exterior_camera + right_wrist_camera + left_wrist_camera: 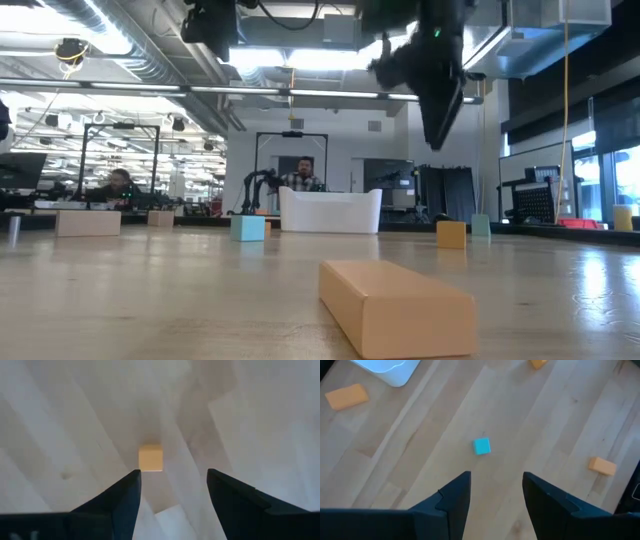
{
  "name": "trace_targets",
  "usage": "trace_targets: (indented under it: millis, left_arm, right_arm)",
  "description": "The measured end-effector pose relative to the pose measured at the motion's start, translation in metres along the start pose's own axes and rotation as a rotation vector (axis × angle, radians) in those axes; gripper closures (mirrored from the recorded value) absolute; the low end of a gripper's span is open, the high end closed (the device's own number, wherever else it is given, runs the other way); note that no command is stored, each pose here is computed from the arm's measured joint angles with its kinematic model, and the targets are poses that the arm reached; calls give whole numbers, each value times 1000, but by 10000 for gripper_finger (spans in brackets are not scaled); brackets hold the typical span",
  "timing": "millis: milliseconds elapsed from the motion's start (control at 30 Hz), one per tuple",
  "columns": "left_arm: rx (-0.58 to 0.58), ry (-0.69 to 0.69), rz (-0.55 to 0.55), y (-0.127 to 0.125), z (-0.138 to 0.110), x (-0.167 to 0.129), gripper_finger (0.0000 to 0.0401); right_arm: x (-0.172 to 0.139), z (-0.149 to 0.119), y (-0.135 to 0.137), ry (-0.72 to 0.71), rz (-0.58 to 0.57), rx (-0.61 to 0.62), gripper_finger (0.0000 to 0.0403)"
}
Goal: Sort & place blocks by color
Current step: Put the middle left orange block into the white bin
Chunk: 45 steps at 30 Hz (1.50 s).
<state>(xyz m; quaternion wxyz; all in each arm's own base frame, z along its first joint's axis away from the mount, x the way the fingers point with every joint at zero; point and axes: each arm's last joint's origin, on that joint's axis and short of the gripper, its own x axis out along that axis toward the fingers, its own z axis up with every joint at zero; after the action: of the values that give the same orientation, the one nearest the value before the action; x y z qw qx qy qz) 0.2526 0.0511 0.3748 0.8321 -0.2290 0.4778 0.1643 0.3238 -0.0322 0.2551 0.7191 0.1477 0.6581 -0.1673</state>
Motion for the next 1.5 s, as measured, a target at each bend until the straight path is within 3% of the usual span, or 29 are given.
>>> trace_targets:
  millis: [267, 600, 1267, 1500]
  left_arm:
    - [-13, -26, -12, 1, -3, -10, 229]
    - [-42, -31, -15, 1, -4, -12, 229]
    - [-42, -32, -14, 1, -4, -12, 229]
    - [-28, -32, -14, 1, -4, -12, 229]
  right_arm:
    - [47, 12, 8, 153, -7, -74, 176]
    - [81, 18, 13, 269, 27, -126, 176]
    - [121, 7, 12, 217, 67, -122, 176]
    - [125, 5, 10, 200, 53, -123, 221]
